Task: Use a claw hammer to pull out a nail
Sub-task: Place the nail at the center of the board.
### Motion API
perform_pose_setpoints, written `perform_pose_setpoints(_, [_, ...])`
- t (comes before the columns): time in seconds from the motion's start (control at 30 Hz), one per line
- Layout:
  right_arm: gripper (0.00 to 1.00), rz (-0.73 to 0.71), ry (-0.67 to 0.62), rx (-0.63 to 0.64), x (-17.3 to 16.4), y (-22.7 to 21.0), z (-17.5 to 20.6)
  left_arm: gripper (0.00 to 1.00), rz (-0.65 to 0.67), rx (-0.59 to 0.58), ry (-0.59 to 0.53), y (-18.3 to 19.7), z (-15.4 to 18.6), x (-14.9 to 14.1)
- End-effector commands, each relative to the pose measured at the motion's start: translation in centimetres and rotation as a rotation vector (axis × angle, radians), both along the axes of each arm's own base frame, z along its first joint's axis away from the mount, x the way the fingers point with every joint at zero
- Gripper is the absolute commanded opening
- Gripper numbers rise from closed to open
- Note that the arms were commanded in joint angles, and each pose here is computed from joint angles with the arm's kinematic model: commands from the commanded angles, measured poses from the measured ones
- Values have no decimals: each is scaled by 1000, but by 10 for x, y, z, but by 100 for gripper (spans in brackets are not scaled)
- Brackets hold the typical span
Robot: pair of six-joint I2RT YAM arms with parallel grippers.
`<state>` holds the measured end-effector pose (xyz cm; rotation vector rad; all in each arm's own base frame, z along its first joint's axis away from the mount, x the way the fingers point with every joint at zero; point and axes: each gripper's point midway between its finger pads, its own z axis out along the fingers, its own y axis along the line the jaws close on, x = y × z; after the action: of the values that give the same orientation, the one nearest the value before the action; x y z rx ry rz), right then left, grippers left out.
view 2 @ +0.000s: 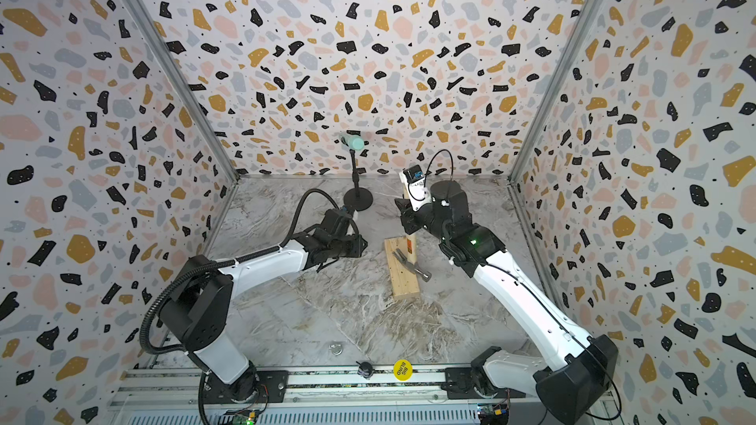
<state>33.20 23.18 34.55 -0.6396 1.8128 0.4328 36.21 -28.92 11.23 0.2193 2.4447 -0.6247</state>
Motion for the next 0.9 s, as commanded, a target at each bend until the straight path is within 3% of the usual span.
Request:
perform_pose_setpoints(0.0, [0, -19, -145, 60, 6, -1, 54, 28, -31, -117, 31, -20, -2, -1])
perform_pose_setpoints(0.3, [0, -44, -113, 13, 20, 2, 39, 29, -59, -206, 85, -44, -19, -5])
perform_pose_setpoints(0.87, [0, -69, -97, -11, 37, 5, 30, 29, -89, -203, 136, -77, -52, -29])
